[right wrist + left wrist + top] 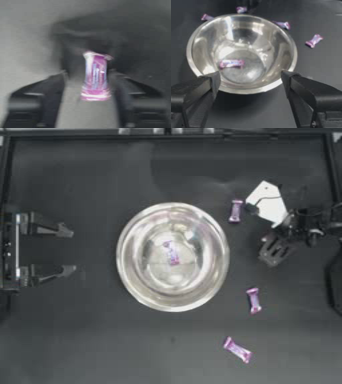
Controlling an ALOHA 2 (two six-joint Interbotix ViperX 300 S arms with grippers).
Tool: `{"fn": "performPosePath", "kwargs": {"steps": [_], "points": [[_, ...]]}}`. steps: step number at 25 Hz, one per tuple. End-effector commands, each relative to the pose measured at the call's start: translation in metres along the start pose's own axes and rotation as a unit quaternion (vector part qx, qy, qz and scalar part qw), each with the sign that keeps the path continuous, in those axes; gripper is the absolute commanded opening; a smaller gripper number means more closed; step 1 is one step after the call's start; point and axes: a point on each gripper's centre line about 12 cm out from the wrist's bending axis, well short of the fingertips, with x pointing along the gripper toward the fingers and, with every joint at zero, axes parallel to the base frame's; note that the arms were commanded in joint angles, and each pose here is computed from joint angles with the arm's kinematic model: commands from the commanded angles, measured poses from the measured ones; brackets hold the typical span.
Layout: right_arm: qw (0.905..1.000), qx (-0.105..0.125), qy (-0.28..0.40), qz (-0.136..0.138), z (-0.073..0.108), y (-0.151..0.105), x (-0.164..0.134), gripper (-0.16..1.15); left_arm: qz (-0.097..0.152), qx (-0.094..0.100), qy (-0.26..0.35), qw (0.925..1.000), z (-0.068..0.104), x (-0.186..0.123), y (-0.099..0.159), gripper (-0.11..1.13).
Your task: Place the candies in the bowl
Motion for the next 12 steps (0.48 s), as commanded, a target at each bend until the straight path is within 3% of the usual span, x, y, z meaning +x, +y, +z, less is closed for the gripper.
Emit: {"fn": "performPosePath", "kwargs": {"steps": [1, 3, 9, 12], "points": [[1.0000, 0.002, -0.009, -0.002, 0.005, -0.001, -0.004, 0.55, 0.001, -0.002, -0.002, 1.0000, 0.004, 0.003, 0.000, 1.01], [1.0000, 0.003, -0.008, -0.004, 0.004, -0.002, -0.004, 0.44, 0.001, -0.002, -0.002, 1.0000, 0.004, 0.003, 0.000, 1.01], [0.9999, 0.007, -0.008, -0.005, 0.008, -0.001, -0.010, 0.44, 0.000, -0.003, -0.002, 1.0000, 0.003, 0.002, 0.000, 1.01], [0.9997, 0.011, -0.021, -0.003, 0.019, 0.001, -0.025, 0.44, 0.000, -0.003, -0.002, 1.0000, 0.003, 0.002, 0.000, 1.01]]}}
